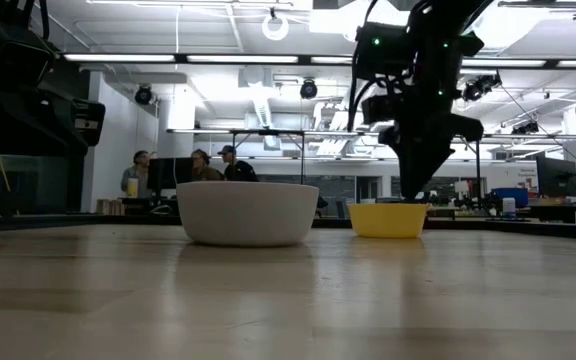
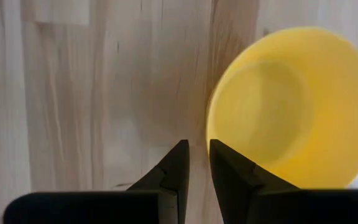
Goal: Nest bowls inside each other
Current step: Stack the yellow bowl on top of the pink bowl
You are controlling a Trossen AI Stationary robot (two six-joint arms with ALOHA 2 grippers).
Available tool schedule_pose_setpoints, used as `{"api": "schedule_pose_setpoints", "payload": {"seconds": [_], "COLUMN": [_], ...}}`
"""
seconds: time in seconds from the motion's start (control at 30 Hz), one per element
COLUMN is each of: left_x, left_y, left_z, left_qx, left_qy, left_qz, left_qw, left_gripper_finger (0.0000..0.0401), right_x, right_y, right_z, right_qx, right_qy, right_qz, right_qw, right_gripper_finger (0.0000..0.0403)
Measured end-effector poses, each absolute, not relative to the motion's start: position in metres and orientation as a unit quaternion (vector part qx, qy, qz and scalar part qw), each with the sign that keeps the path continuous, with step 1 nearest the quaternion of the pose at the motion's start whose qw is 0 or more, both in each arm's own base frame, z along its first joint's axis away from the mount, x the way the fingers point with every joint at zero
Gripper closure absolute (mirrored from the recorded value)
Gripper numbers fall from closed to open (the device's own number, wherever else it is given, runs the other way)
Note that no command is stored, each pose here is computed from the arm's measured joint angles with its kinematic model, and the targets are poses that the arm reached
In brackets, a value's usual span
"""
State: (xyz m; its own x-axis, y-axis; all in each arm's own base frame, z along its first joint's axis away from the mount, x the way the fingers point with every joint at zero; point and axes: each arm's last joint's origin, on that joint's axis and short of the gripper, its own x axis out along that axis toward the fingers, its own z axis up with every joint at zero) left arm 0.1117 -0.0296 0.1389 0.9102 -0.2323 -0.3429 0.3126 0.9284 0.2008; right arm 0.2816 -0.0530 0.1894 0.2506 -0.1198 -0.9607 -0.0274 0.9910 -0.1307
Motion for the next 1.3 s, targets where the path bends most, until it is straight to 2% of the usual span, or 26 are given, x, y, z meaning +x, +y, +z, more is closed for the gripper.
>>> {"api": "schedule_pose_setpoints", "payload": {"seconds": [0.3,0.63,1.3], "left_x": [0.112,0.112,0.112], "left_y": [-0.03,-0.03,-0.03], "left_z": [0.139,0.139,0.139], "left_qx": [0.127,0.127,0.127], "left_qy": [0.159,0.159,0.159], "left_qz": [-0.14,-0.14,-0.141], "left_qw": [0.969,0.969,0.969], "left_gripper_finger": [0.032,0.032,0.032], "right_x": [0.282,0.292,0.301], "right_y": [-0.053,-0.059,-0.077], "right_z": [0.19,0.175,0.19], "right_qx": [-0.061,-0.064,-0.119], "right_qy": [0.607,0.611,0.572], "right_qz": [-0.03,-0.027,-0.066], "right_qw": [0.791,0.789,0.809], "right_gripper_finger": [0.0346,0.0346,0.0346]}}
